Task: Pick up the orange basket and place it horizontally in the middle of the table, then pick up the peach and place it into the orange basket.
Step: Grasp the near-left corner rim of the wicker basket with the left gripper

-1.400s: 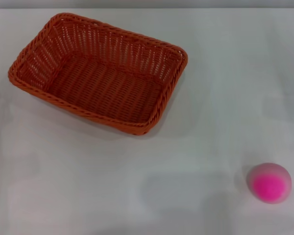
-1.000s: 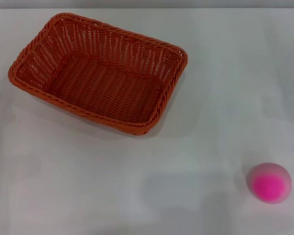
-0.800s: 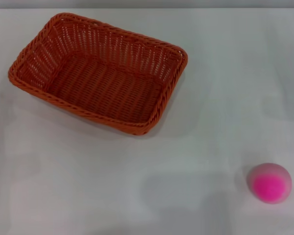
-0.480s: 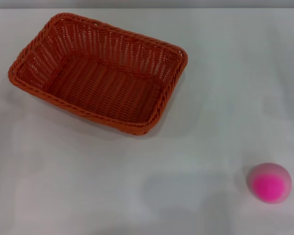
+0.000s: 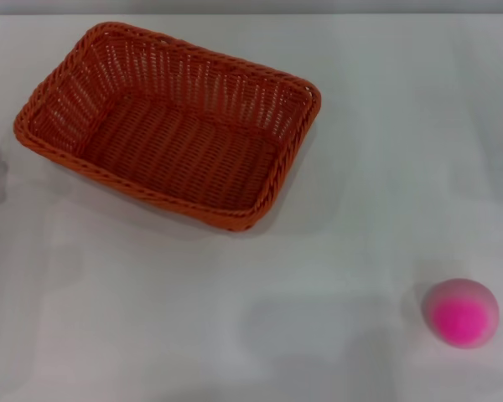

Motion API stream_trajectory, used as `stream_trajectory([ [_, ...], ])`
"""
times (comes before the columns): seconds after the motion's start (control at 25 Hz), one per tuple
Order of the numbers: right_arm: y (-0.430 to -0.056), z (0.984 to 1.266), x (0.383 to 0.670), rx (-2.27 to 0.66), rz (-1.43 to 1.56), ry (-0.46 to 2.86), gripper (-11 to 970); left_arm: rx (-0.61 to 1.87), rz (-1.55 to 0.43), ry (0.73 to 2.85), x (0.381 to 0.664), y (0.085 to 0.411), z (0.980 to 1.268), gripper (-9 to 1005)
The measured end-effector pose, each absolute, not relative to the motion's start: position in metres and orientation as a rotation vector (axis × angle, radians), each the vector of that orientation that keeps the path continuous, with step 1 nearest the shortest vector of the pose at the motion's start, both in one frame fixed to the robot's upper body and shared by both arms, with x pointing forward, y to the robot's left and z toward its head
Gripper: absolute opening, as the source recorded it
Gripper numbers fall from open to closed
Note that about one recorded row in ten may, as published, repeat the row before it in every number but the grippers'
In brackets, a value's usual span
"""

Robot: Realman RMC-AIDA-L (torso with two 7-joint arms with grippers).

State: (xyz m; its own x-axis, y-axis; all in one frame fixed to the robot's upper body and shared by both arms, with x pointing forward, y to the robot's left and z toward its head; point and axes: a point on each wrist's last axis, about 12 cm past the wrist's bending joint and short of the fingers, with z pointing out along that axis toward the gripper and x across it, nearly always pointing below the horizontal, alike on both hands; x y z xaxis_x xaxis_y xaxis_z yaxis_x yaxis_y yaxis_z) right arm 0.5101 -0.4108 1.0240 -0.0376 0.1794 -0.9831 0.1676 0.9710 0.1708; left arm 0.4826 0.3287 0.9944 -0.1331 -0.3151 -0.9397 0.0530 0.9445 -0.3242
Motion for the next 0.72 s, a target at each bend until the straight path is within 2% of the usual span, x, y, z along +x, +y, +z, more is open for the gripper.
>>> stream_trajectory([
  [0.36,-0.413,1.025,0.510,0.268,0.004,1.614,811,-0.207,-0.315,1.637,0.480,0.333,1.000,528],
  [0.72,-0.416,1.025,0.507,0.272,-0.006,1.617,811,-0.180,-0.336,1.511,0.484,0.333,1.026,529],
])
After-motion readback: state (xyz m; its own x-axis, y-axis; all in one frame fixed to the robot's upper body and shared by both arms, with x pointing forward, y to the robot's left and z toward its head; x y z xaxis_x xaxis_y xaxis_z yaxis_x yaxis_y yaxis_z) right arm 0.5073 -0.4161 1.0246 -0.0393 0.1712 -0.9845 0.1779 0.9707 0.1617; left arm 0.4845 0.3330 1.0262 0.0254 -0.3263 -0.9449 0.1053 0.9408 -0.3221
